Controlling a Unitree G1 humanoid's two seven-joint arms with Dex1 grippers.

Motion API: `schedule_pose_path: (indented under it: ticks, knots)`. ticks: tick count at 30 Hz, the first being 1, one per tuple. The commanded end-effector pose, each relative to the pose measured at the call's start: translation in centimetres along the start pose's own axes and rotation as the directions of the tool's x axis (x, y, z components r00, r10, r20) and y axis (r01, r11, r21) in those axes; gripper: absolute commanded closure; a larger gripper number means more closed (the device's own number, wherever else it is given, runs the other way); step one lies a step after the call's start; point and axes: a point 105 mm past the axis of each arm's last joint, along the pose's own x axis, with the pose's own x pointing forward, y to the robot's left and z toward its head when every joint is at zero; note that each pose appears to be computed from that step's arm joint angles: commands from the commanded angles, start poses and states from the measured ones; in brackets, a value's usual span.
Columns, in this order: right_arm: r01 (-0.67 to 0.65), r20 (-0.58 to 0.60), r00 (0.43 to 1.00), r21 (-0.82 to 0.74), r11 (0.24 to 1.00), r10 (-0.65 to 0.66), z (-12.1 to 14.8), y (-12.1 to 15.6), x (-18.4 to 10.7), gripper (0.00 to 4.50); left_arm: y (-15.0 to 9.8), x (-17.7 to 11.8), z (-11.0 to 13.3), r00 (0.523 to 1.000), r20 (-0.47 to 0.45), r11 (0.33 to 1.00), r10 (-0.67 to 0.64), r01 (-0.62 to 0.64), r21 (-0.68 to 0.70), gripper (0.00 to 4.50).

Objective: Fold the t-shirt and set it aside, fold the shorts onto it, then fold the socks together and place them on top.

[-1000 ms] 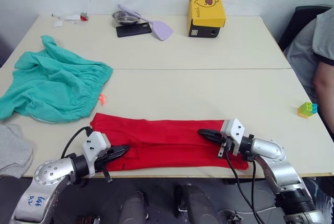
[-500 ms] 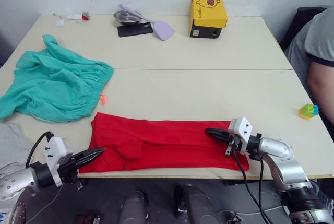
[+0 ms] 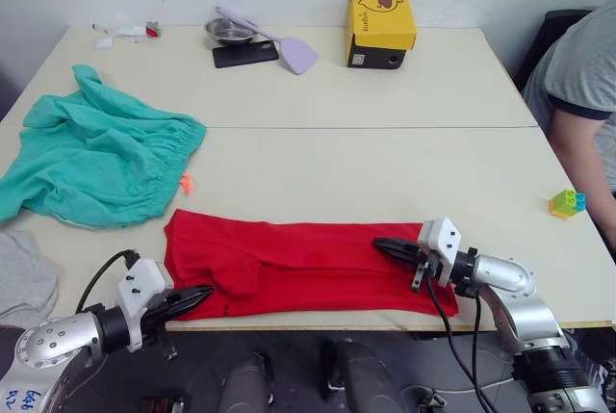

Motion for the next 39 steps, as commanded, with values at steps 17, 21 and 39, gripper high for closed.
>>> schedule_pose_path:
  ticks: [17, 21, 39]
  knots:
    - [-0.041, 0.056, 0.998, 0.009, 0.999, 0.04, 0.4, 0.0, -0.4, 4.5, 3.2, -5.7, 0.4, 0.997, 0.079, 0.999, 0.006, -0.002, -0.049, 4.49]
    - [-0.052, 0.062, 0.997, 0.015, 0.999, 0.051, 0.4, 0.2, -0.4, 4.5, 2.9, -5.9, 1.4, 0.995, 0.102, 0.995, 0.019, -0.009, -0.099, 3.94]
    - [-0.054, 0.078, 0.996, 0.021, 0.998, 0.052, 0.5, 0.4, -0.2, 4.5, 2.1, -3.5, 1.4, 0.999, -0.034, 0.903, 0.032, -0.043, -0.428, 2.73]
